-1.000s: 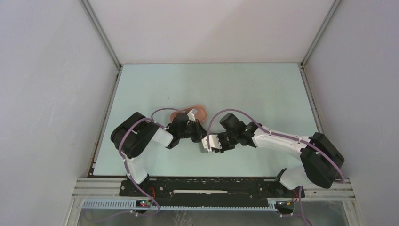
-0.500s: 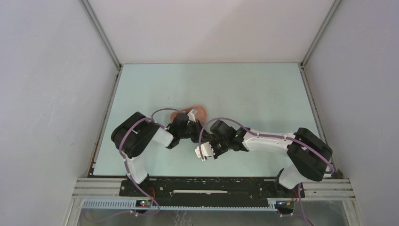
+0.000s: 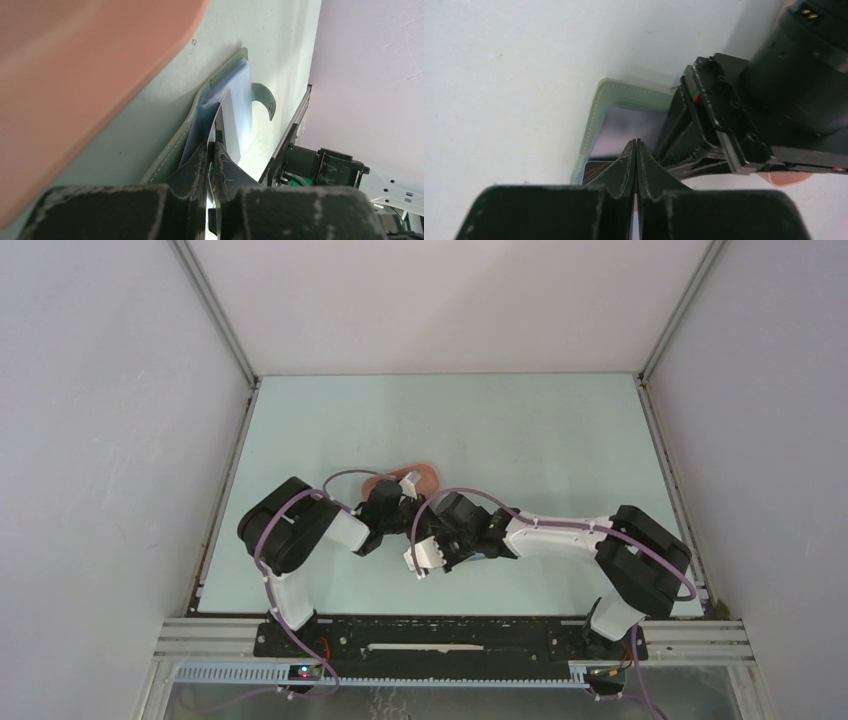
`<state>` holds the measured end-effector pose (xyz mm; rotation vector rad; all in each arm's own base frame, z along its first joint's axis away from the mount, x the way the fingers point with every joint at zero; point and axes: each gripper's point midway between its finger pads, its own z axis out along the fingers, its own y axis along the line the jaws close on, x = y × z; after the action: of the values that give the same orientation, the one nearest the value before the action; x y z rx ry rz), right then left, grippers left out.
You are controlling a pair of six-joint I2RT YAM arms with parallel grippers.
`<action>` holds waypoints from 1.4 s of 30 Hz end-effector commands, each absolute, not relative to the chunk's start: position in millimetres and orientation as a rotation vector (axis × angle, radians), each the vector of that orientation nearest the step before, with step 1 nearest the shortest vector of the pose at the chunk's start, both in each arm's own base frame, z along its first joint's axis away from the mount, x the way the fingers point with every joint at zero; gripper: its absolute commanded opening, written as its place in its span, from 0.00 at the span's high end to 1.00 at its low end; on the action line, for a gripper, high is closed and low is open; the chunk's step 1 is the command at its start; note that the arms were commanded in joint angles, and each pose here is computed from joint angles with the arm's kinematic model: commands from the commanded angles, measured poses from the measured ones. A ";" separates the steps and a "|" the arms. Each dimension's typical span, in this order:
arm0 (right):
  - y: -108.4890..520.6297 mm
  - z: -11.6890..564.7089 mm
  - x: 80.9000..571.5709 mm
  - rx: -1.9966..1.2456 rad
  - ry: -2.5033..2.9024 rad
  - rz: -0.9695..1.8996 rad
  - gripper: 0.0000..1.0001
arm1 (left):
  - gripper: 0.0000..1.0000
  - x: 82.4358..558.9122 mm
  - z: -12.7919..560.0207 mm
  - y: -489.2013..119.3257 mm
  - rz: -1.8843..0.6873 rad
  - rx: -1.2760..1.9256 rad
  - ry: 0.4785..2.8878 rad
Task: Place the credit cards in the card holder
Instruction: Insert the credit card into the card holder.
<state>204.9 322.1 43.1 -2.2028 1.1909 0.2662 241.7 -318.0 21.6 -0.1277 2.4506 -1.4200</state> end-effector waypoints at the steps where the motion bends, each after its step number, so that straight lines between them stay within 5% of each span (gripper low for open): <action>1: 329.8 42.7 213.9 -2.212 1.164 0.213 0.92 | 0.88 242.3 11.0 -320.0 -1.370 -0.097 2.481; 19: 287.5 35.0 232.0 -2.196 1.316 0.154 0.93 | 0.67 244.2 5.7 -318.0 -1.333 -0.094 2.499; 32: 271.1 53.6 231.2 -2.102 1.395 0.233 0.91 | 0.68 245.8 13.7 -315.1 -1.301 -0.073 2.489; 42: 265.5 97.9 216.2 -1.879 1.540 0.472 0.80 | 0.71 248.2 36.2 -313.7 -1.303 -0.038 2.429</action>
<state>228.8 267.7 73.8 -2.0064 1.4500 0.3136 242.7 -317.2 24.3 -0.0812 2.4682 -1.3539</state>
